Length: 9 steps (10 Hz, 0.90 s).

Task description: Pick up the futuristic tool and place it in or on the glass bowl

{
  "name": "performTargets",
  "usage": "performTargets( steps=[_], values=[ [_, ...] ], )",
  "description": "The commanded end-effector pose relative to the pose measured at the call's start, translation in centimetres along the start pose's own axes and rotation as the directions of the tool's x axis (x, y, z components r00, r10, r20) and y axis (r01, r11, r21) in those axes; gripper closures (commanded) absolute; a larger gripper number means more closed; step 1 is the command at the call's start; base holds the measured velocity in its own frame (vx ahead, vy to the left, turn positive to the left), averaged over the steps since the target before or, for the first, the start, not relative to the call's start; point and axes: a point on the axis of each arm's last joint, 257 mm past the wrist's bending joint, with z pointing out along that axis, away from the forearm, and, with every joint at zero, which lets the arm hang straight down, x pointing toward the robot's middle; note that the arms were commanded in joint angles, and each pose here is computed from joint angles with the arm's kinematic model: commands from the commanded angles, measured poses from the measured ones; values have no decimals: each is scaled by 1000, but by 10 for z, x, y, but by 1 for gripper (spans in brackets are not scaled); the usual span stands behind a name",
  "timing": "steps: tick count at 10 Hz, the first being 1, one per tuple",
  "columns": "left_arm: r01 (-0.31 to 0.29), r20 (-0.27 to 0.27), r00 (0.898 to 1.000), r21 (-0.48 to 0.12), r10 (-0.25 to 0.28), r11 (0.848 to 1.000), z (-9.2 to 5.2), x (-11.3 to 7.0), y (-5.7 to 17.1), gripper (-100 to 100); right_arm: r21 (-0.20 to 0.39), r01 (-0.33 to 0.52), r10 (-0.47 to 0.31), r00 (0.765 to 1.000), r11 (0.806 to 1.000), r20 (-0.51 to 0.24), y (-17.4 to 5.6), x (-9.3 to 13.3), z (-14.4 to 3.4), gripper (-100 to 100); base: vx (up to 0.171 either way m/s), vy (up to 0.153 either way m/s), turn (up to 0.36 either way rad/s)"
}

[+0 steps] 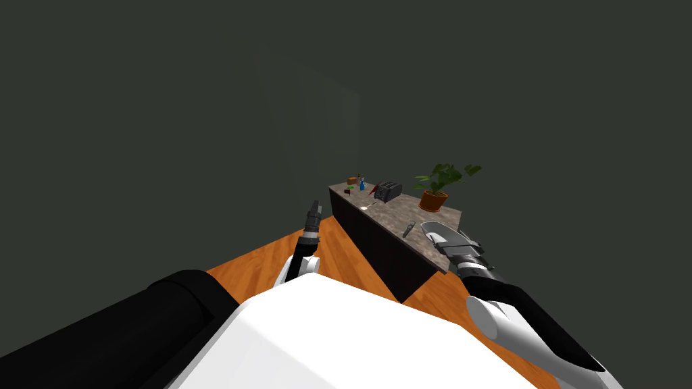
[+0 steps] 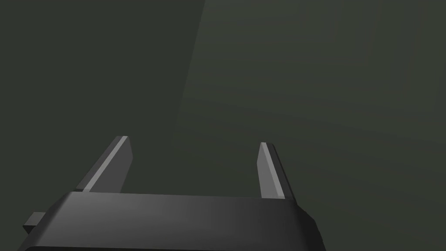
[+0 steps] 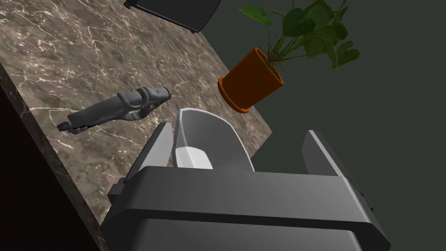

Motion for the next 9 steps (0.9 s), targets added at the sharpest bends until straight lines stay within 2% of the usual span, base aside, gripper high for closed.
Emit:
performTargets(
  steps=[1, 2, 3, 4, 7, 8, 9],
  values=[
    [0, 0, 1000, 0, 0, 1000, 0, 0, 0, 0, 24, -26, 25, 999, 999, 23, -6, -6, 0, -100, 74, 76, -67],
    [0, 0, 1000, 0, 0, 1000, 0, 0, 0, 0, 53, -75, 72, 996, 996, 53, -13, -14, 0, -100, 94, 71, -114],
    [0, 0, 1000, 0, 0, 1000, 0, 0, 0, 0, 61, -75, 71, 996, 995, 62, -15, -16, 0, -100, 84, 57, -43],
    [0, 0, 1000, 0, 0, 1000, 0, 0, 0, 0, 85, -125, 117, 989, 989, 93, -22, -25, 0, -100, 118, 72, -70],
    [0, 0, 1000, 0, 0, 1000, 0, 0, 0, 0, 122, -176, 157, 976, 977, 151, -34, -38, -3, -100, 86, 84, -64],
    [0, 0, 1000, 0, 0, 1000, 0, 0, 0, 0, 141, -227, 198, 961, 964, 191, -40, -48, -4, -100, 87, 101, -93],
    [0, 0, 1000, 0, 0, 1000, 0, 0, 0, 0, 146, -228, 197, 960, 963, 198, -42, -50, -5, -100, 93, 64, -47]
  ],
)
